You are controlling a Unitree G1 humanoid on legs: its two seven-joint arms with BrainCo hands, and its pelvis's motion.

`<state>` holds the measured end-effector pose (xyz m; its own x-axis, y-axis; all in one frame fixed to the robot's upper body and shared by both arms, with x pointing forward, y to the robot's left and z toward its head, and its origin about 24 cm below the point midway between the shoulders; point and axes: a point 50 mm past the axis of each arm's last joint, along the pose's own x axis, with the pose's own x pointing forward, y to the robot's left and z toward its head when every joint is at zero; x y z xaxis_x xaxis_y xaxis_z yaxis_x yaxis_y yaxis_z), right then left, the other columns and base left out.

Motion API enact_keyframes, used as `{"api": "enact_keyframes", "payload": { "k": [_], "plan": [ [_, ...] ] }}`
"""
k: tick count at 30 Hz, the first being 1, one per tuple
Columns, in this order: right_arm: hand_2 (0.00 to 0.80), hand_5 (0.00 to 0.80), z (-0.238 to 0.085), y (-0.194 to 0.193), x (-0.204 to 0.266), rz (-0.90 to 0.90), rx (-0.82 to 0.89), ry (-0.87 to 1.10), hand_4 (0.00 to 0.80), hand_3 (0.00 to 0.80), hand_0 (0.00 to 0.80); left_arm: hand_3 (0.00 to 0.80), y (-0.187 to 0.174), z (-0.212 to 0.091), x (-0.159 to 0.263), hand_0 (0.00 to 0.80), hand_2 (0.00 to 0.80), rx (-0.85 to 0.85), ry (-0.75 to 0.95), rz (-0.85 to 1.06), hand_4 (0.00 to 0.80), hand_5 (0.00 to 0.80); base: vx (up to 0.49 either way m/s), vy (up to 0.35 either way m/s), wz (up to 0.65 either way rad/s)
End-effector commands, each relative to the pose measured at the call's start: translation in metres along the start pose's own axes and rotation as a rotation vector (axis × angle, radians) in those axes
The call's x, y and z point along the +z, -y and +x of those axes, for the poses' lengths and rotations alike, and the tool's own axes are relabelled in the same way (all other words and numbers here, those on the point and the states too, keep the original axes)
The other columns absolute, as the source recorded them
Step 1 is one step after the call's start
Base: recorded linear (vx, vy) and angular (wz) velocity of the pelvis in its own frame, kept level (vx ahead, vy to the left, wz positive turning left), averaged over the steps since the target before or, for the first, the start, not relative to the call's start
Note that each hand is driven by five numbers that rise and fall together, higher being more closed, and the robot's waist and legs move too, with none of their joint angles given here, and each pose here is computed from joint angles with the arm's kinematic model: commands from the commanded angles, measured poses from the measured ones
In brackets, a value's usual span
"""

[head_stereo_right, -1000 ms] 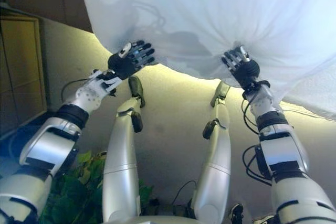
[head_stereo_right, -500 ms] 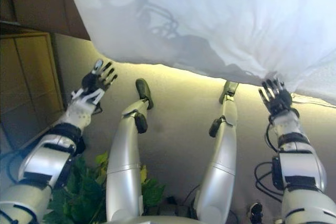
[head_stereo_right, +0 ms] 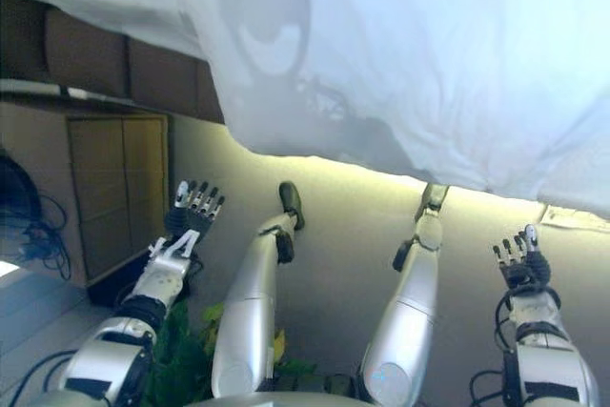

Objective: Make the bed neatly

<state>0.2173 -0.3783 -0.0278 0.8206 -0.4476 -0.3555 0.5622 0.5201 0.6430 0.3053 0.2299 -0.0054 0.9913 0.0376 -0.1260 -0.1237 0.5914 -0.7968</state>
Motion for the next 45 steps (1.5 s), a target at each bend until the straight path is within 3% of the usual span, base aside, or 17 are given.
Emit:
{"api": "enact_keyframes", "payload": {
  "k": [1, 7, 11, 14, 17, 23, 31, 45],
  "plan": [
    [0.0, 0.0, -0.015, 0.022, 0.006, -0.082, 0.002, 0.083, 0.0, 0.0, 0.0, 0.0, -0.009, -0.009, 0.017, 0.0, 0.0, 0.019, 0.099, 0.052, 0.0, 0.0, 0.012, -0.269, 0.1],
    [0.0, 0.0, -0.03, 0.029, -0.024, -0.11, 0.013, 0.058, 0.0, 0.0, 0.0, 0.0, -0.013, -0.024, 0.018, 0.0, 0.0, -0.012, 0.082, 0.148, 0.0, 0.0, 0.083, -0.207, 0.02],
    [0.0, 0.0, -0.042, 0.045, -0.046, -0.111, -0.113, -0.015, 0.0, 0.0, 0.0, 0.0, -0.021, -0.036, 0.013, 0.0, 0.0, -0.018, 0.046, 0.169, 0.0, 0.0, 0.137, -0.111, -0.04],
    [0.0, 0.0, -0.053, 0.068, -0.06, 0.008, -0.275, -0.106, 0.0, 0.0, 0.0, 0.0, -0.026, -0.039, 0.004, 0.0, 0.0, -0.006, 0.012, 0.152, 0.0, 0.0, 0.095, -0.081, 0.06],
    [0.0, 0.0, -0.062, 0.074, -0.079, 0.11, -0.293, -0.172, 0.0, 0.0, 0.0, 0.0, -0.03, -0.041, -0.003, 0.0, 0.0, 0.012, -0.023, 0.133, 0.0, 0.0, 0.1, -0.092, 0.09],
    [0.0, 0.0, -0.049, 0.045, -0.096, 0.224, -0.153, -0.219, 0.0, 0.0, 0.0, 0.0, -0.019, -0.03, -0.011, 0.0, 0.0, -0.014, -0.035, 0.113, 0.0, 0.0, -0.051, -0.032, 0.11],
    [0.0, 0.0, -0.029, 0.008, -0.083, 0.165, -0.007, -0.116, 0.0, 0.0, 0.0, 0.0, -0.005, -0.026, -0.014, 0.0, 0.0, -0.061, -0.046, 0.142, 0.0, 0.0, -0.062, -0.004, 0.04],
    [0.0, 0.0, -0.069, 0.02, -0.114, 0.03, 0.1, -0.173, 0.0, 0.0, 0.0, 0.0, -0.029, -0.063, -0.017, 0.0, 0.0, -0.07, -0.178, 0.37, 0.0, 0.0, 0.129, -0.039, 0.01]
  ]
}}
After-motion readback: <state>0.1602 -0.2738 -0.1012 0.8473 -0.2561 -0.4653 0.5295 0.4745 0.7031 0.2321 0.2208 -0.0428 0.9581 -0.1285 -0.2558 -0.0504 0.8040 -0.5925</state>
